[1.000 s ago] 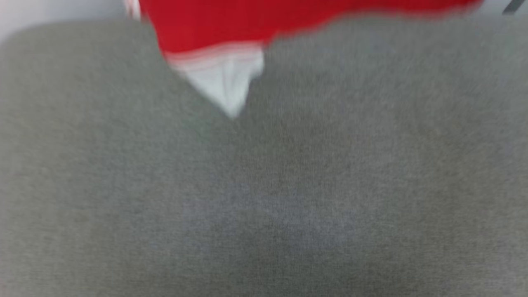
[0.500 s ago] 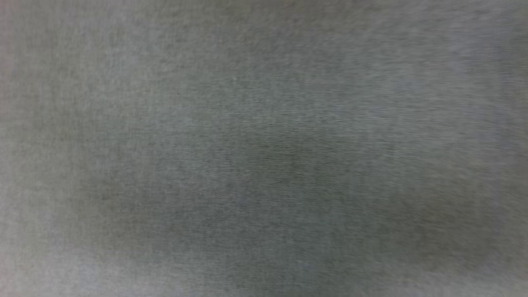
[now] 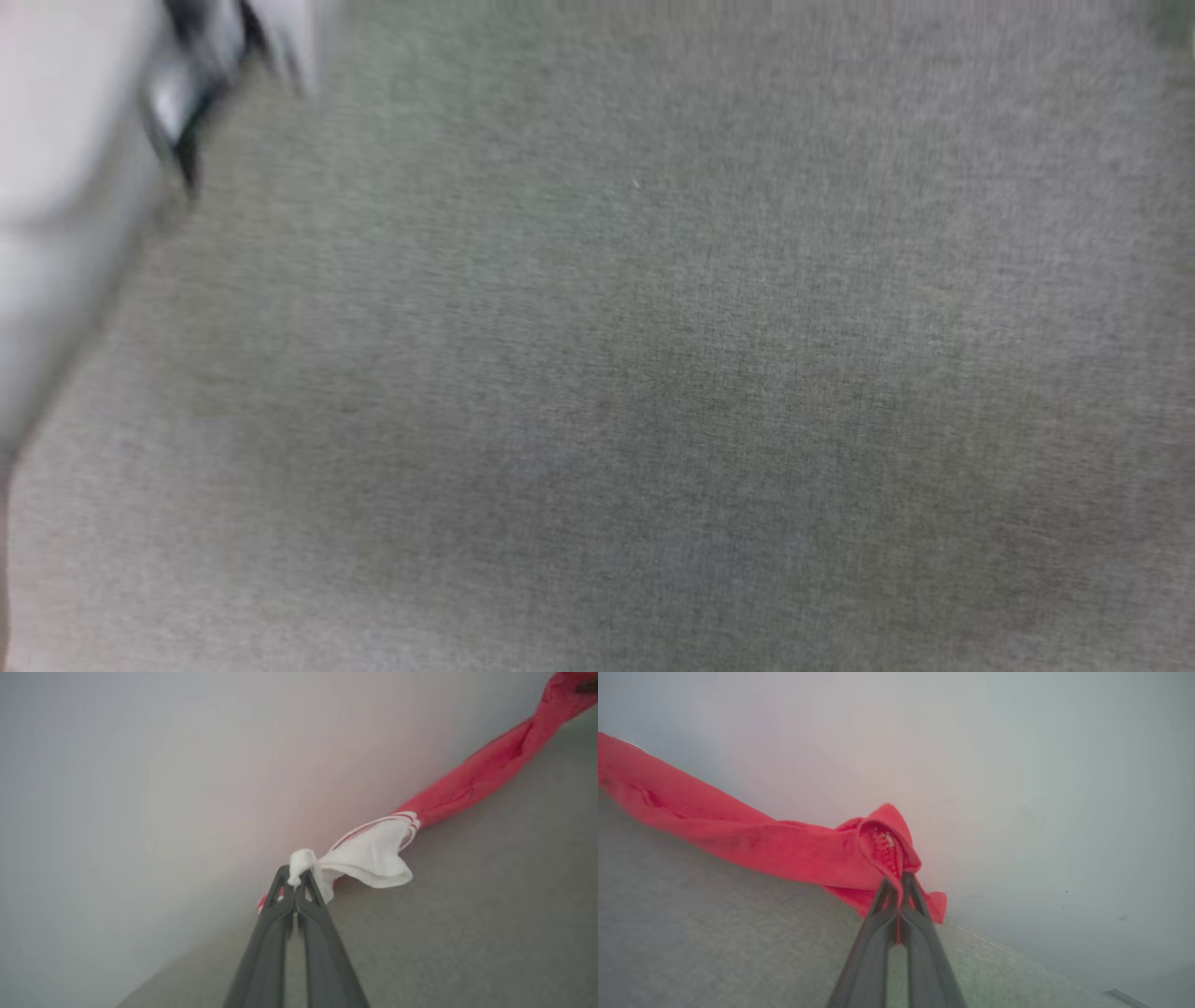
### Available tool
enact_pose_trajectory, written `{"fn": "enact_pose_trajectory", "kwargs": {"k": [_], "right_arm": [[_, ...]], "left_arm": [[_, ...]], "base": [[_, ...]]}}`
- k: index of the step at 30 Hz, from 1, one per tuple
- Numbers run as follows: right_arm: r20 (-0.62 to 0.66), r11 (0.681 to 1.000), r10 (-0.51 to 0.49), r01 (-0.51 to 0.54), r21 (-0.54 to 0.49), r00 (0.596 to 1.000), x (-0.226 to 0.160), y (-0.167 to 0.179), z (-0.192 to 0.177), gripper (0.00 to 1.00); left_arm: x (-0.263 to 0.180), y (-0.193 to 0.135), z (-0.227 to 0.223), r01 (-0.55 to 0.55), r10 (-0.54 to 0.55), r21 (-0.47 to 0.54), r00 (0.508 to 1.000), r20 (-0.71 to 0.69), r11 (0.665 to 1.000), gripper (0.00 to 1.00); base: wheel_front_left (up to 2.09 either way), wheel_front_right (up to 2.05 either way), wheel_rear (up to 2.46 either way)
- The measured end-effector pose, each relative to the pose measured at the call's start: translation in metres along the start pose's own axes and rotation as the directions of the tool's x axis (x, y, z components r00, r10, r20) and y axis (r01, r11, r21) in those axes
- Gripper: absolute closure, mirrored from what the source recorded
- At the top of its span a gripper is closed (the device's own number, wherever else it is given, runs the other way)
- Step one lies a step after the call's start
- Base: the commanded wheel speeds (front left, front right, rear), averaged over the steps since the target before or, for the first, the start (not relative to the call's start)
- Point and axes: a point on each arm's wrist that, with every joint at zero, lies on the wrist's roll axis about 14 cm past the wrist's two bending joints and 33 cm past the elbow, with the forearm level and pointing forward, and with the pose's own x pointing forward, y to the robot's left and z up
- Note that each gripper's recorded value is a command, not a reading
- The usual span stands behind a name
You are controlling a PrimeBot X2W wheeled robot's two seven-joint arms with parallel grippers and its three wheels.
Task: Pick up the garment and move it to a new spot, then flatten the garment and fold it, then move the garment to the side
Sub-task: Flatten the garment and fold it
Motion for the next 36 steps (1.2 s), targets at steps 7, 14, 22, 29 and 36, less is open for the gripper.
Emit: {"fn": "enact_pose_trajectory", "kwargs": {"k": [7,14,22,29,36], "right_arm": [[-0.044,0.997,0.047,-0.044,0.064,0.998,-0.064,0.008,-0.008,1.00],[-0.159,0.987,0.127,-0.109,0.120,0.979,-0.147,0.027,-0.039,1.00],[-0.268,0.979,0.176,-0.138,0.152,0.947,-0.234,0.041,-0.070,1.00],[-0.350,0.956,0.240,-0.157,0.250,0.905,-0.294,0.065,-0.096,1.00],[-0.385,0.937,0.274,-0.154,0.314,0.881,-0.323,0.077,-0.107,1.00]], "left_arm": [[-0.082,-0.035,-0.045,0.101,-0.116,-0.089,0.974,-0.192,0.991,1.00],[-0.171,-0.084,-0.077,0.083,-0.167,-0.254,0.930,-0.327,0.964,1.00],[-0.256,-0.141,-0.101,0.016,-0.218,-0.403,0.860,-0.461,0.915,1.00],[-0.302,-0.174,-0.115,-0.051,-0.254,-0.478,0.795,-0.551,0.877,1.00],[-0.325,-0.190,-0.122,-0.103,-0.280,-0.520,0.747,-0.603,0.848,1.00]], "base": [[0.00,0.00,0.00],[0.00,0.00,0.00],[0.00,0.00,0.00],[0.00,0.00,0.00],[0.00,0.00,0.00]]}}
